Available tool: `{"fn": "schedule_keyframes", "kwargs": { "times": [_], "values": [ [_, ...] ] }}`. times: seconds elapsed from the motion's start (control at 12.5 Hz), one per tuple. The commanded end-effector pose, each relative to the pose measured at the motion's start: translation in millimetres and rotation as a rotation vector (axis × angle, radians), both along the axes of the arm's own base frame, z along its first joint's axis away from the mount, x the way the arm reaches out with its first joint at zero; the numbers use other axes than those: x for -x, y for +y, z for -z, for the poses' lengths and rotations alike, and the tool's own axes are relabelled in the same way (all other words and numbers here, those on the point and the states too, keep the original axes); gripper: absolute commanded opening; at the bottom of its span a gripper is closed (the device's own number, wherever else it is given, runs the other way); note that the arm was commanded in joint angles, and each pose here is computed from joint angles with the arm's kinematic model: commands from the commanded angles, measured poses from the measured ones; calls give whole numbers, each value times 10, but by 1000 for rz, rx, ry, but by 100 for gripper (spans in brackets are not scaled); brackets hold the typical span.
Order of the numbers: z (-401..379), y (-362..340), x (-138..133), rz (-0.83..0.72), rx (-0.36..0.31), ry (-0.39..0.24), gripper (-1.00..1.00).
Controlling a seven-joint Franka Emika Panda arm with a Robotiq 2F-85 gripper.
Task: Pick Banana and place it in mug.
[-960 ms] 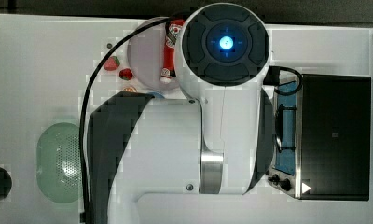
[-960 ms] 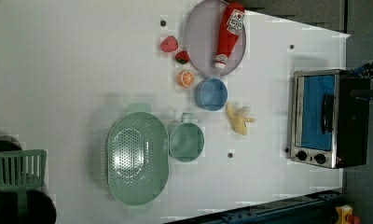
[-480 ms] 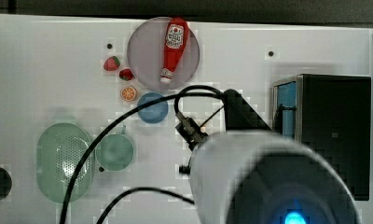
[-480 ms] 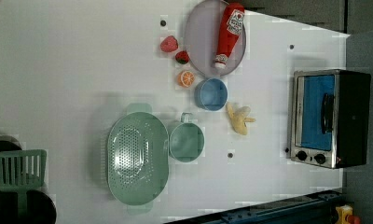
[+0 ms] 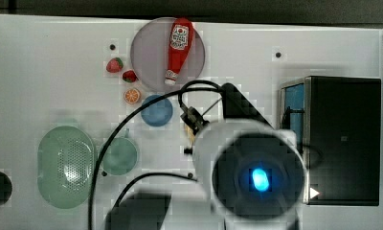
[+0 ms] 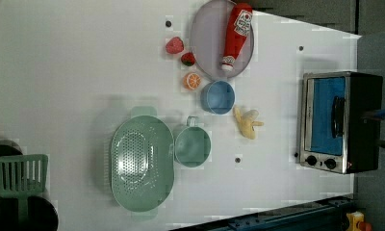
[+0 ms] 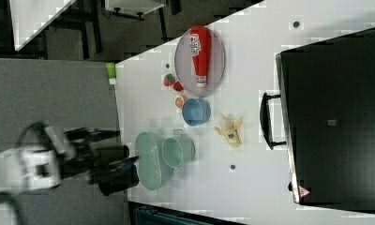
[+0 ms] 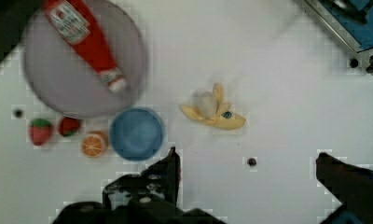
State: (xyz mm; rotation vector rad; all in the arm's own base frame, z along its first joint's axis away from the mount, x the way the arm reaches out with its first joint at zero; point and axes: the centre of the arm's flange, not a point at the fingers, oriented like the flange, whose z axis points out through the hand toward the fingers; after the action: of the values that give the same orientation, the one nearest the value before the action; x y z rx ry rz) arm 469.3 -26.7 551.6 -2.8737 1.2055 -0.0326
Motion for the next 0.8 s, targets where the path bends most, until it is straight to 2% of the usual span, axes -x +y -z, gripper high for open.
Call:
{"fn": "schedule_keyframes", "kwargs": {
  "times": [0.08, 0.24, 0.64, 0.8],
  "values": [
    [1074, 61, -173, -203, 6, 118, 100],
    [1497, 55, -211, -271, 5, 119, 100],
    [2568, 60, -221, -388, -5, 173, 100],
    [2927, 69, -234, -418, -3, 170, 100]
  ]
}}
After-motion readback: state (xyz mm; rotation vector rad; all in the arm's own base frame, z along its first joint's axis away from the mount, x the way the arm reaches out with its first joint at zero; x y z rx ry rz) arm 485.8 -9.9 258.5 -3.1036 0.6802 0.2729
